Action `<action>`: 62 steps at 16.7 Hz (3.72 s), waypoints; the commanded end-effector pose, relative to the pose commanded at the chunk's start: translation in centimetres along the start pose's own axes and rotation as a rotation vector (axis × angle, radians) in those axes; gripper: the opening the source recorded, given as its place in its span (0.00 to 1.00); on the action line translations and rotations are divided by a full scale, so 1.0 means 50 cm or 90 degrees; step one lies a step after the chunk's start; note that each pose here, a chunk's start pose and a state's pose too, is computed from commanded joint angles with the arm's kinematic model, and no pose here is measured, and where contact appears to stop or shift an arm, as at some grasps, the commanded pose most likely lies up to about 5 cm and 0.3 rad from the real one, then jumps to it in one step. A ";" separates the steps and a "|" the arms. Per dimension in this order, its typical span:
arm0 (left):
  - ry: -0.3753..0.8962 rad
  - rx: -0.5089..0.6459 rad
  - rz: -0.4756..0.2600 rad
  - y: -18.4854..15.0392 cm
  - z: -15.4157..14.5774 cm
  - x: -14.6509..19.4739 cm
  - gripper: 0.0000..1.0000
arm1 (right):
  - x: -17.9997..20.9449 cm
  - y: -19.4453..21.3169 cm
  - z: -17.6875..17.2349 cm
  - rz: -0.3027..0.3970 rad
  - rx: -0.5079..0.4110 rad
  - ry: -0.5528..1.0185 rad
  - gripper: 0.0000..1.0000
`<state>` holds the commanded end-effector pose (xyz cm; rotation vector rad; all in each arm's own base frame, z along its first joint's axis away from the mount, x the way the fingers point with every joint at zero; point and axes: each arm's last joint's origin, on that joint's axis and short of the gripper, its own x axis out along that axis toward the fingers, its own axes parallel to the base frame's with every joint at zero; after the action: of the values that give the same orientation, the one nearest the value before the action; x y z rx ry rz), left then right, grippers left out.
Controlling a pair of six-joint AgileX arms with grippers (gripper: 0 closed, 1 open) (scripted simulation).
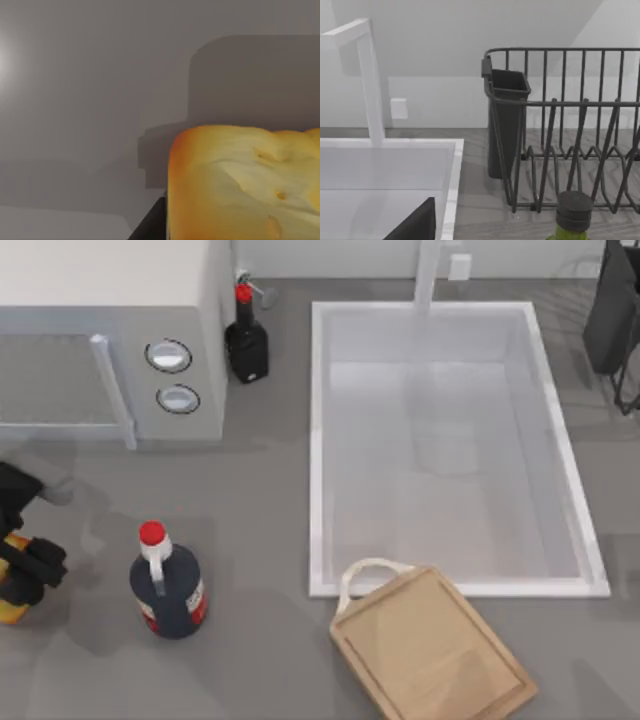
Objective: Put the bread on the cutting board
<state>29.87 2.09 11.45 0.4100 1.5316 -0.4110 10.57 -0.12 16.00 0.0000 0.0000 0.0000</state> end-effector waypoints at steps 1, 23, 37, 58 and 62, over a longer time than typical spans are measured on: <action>-0.002 0.002 0.001 -0.001 0.001 -0.002 0.00 | 0.000 0.000 0.000 0.000 0.000 0.000 1.00; -0.124 -0.001 0.054 -0.071 0.072 -0.300 0.00 | 0.000 0.000 0.000 0.000 0.000 0.000 1.00; -0.052 -0.271 -0.063 -0.665 0.267 -0.219 0.00 | 0.000 0.000 0.000 0.000 0.000 0.000 1.00; -0.003 -0.320 -0.002 -0.720 0.264 -0.086 0.00 | 0.000 0.000 0.000 0.000 0.000 0.000 1.00; -0.006 -0.321 -0.004 -0.721 0.264 -0.063 0.00 | 0.000 0.000 0.000 0.000 0.000 0.000 1.00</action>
<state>23.26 -35.71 14.64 0.0084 1.5632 -0.0225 10.57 -0.12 16.00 0.0000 0.0000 0.0000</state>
